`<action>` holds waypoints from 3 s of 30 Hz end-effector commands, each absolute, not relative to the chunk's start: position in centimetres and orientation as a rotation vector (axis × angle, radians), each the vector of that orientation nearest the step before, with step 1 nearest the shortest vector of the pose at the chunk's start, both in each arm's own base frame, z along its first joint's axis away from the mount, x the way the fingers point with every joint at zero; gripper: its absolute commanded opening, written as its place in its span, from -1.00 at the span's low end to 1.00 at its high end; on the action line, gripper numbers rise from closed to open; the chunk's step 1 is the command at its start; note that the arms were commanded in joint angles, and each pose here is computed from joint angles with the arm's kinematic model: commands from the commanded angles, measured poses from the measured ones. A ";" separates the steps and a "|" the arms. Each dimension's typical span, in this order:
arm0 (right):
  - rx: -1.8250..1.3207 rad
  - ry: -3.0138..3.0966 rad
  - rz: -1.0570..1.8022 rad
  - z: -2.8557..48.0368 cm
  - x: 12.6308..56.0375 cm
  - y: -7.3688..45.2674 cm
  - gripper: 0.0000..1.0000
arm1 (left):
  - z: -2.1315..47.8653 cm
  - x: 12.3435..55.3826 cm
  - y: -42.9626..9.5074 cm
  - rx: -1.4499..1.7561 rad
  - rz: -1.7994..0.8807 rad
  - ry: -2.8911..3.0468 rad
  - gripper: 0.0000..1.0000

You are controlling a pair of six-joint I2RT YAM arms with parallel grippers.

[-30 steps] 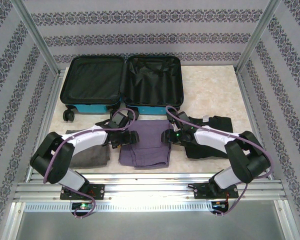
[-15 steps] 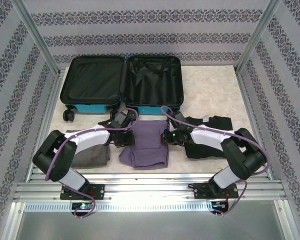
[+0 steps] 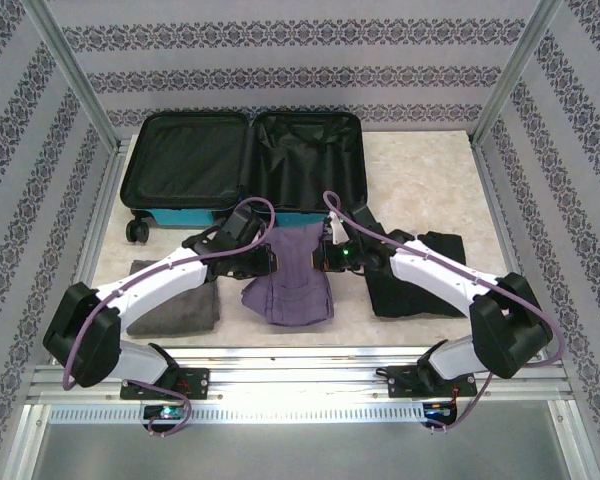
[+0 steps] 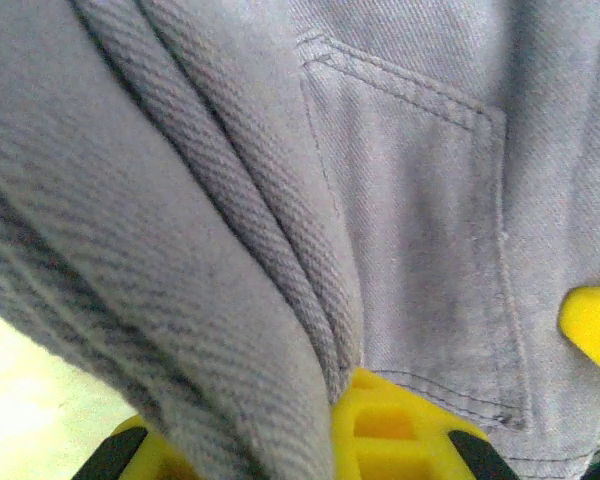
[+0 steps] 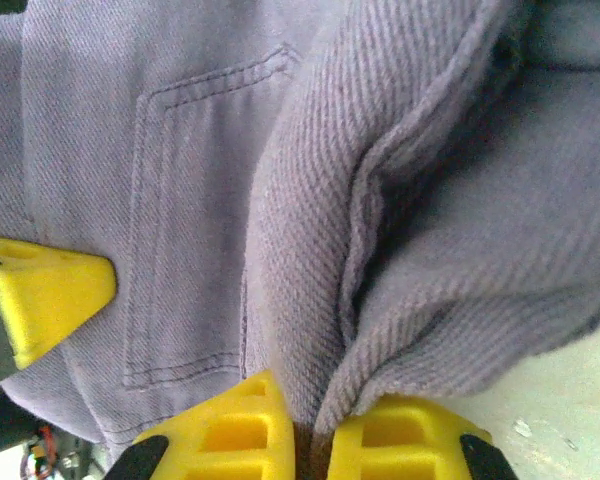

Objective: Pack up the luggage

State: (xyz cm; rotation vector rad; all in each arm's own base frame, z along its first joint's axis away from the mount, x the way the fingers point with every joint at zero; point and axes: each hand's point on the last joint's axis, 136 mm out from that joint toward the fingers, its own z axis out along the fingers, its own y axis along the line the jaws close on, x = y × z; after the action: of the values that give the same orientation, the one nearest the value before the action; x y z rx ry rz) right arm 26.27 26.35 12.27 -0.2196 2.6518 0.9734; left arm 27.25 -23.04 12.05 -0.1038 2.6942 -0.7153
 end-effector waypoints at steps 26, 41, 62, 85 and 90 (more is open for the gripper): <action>-0.145 2.212 1.246 28.4 45.6 24.0 -1.00 | 26.8 47.6 -26.1 0.060 -0.792 2.252 -1.00; -0.064 2.304 1.158 24.0 56.3 22.5 -1.00 | 21.5 59.1 -24.9 -0.091 -0.832 2.245 -1.00; 0.010 2.394 0.765 20.8 59.7 16.2 0.24 | 22.5 61.1 -20.3 -0.164 -0.795 2.243 0.48; 0.302 2.489 0.414 18.3 38.1 2.6 0.27 | 18.8 40.7 -29.8 -0.051 -0.856 2.351 0.59; 0.605 2.466 0.464 15.5 34.7 -1.6 0.31 | 15.3 35.2 -37.0 0.065 -1.041 2.471 0.62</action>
State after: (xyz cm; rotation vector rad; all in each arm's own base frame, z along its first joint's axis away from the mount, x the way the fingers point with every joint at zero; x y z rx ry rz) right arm 36.02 0.27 16.60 0.4410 2.4941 0.4416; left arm 36.69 -33.58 15.69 0.0607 2.4759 -0.9074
